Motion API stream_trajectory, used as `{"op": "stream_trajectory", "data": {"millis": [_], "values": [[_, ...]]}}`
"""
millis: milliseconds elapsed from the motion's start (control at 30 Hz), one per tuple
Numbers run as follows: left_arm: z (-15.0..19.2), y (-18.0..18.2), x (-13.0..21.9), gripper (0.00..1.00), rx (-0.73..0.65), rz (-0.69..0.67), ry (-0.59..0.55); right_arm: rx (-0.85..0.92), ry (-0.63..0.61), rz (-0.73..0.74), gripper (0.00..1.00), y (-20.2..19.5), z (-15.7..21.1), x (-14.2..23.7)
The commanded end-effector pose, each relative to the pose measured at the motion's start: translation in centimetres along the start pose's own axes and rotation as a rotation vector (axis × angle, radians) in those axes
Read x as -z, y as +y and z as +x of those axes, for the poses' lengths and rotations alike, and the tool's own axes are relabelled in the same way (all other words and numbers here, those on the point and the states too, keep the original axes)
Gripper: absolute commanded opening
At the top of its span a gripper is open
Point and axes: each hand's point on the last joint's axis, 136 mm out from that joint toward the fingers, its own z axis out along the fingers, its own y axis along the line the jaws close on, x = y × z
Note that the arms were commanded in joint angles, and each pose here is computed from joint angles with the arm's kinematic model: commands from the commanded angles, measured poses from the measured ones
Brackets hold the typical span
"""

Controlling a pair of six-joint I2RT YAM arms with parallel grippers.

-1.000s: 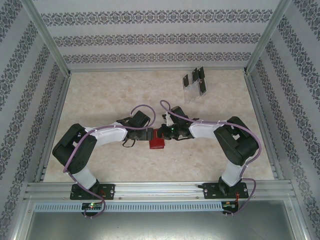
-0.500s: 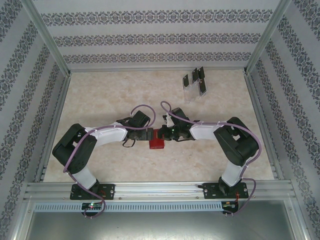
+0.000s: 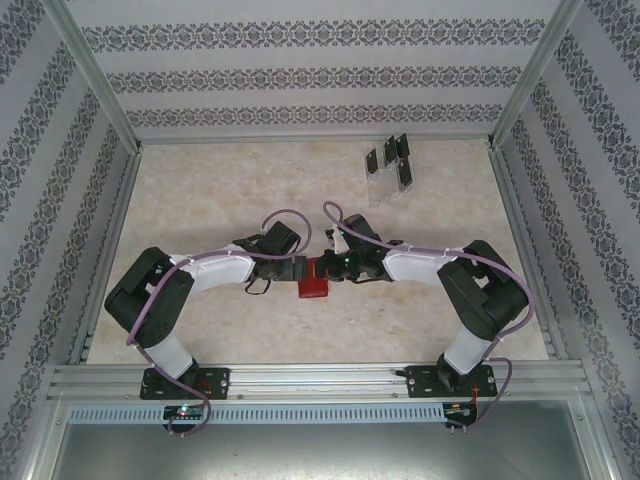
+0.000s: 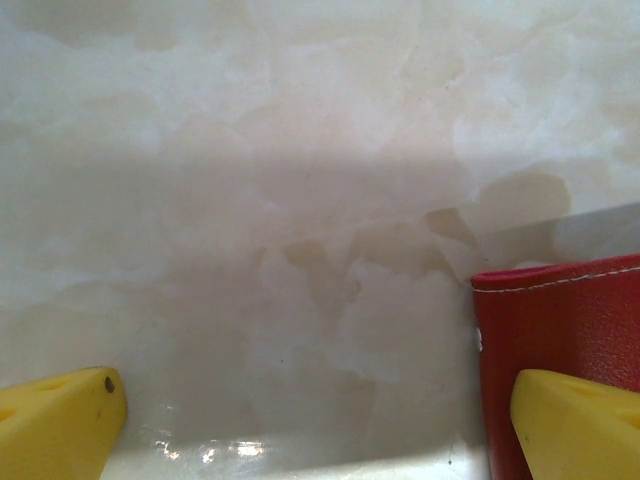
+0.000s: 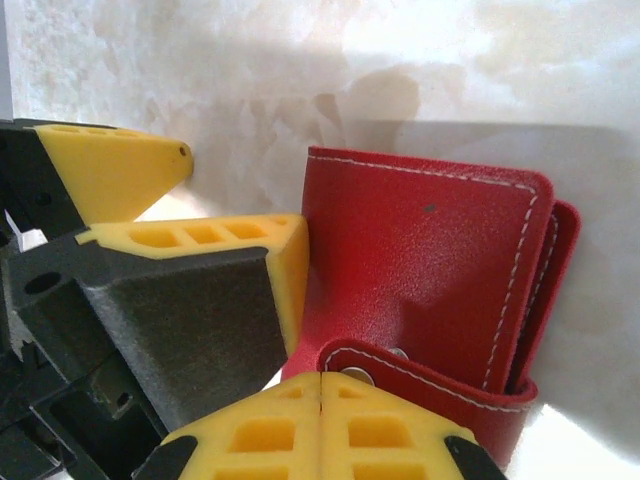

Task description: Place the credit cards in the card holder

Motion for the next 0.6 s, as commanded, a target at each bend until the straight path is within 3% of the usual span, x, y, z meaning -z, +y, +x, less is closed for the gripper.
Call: {"op": "stream_trajectory", "data": {"millis": [0, 567], "values": [[2.2, 0.3, -1.7, 1.00, -0.023, 0.003, 0.081, 0.005, 0.015, -0.013, 0.00, 0.8, 0.3, 0.0], [2.2, 0.3, -1.7, 1.00, -0.024, 0.003, 0.080, -0.035, 0.036, 0.037, 0.00, -2.3, 0.9, -1.7]]}}
